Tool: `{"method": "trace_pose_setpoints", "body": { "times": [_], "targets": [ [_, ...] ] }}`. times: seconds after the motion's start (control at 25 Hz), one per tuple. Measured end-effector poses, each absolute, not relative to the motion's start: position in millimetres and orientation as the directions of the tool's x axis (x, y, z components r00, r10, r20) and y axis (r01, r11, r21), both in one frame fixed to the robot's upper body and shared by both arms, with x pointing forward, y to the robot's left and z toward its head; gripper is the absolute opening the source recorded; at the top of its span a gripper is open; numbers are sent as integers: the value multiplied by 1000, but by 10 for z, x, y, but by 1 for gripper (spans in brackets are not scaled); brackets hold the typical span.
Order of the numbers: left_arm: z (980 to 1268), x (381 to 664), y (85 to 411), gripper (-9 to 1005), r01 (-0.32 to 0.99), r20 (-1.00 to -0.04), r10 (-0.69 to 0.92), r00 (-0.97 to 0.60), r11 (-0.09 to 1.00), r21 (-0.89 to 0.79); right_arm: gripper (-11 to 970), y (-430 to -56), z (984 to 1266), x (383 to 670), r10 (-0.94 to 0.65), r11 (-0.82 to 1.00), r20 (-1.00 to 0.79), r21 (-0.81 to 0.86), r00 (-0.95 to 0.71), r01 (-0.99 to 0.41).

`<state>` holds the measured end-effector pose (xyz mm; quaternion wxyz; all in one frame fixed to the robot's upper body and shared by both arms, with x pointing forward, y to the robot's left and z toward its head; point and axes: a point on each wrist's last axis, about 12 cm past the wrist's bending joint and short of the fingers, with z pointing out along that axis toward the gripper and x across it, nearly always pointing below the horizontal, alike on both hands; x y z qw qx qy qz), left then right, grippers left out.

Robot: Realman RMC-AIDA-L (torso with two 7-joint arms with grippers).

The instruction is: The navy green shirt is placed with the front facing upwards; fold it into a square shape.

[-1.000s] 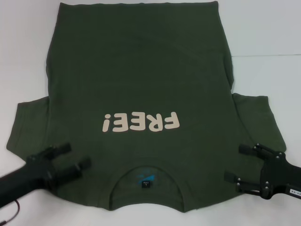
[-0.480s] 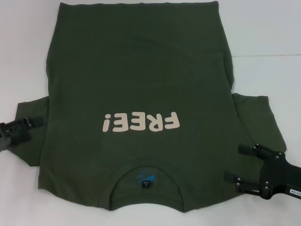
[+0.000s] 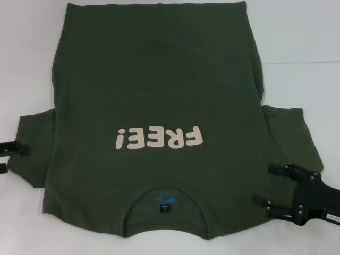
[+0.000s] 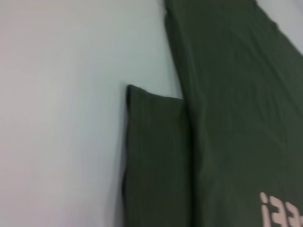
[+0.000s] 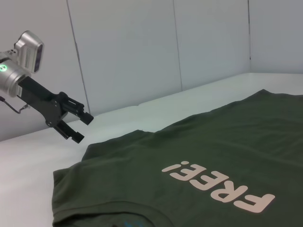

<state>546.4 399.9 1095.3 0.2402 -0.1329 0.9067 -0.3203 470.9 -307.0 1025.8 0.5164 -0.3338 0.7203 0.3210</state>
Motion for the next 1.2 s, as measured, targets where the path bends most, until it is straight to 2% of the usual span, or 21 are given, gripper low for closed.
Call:
{"method": "trace_pose_setpoints", "body": {
  "times": [0.52,0.96,1.2],
  "targets": [
    [10822,5520,3936,933,-128,-335,-411,-848,772,-623,941,-3058,10248,4701,-142,570,-958,128,-251,-812],
    [10799,5523,3982,933,-211,-288,-462,-839,764,-609,941,-3057,10249,4703,-142,569,-958,128,-251,-812],
    [10809,5549,3957,932,-209,-287,-460,-840,763,-612,941,-3055,10248,4702,-141,569,-958,129,-251,-812]
  ]
}}
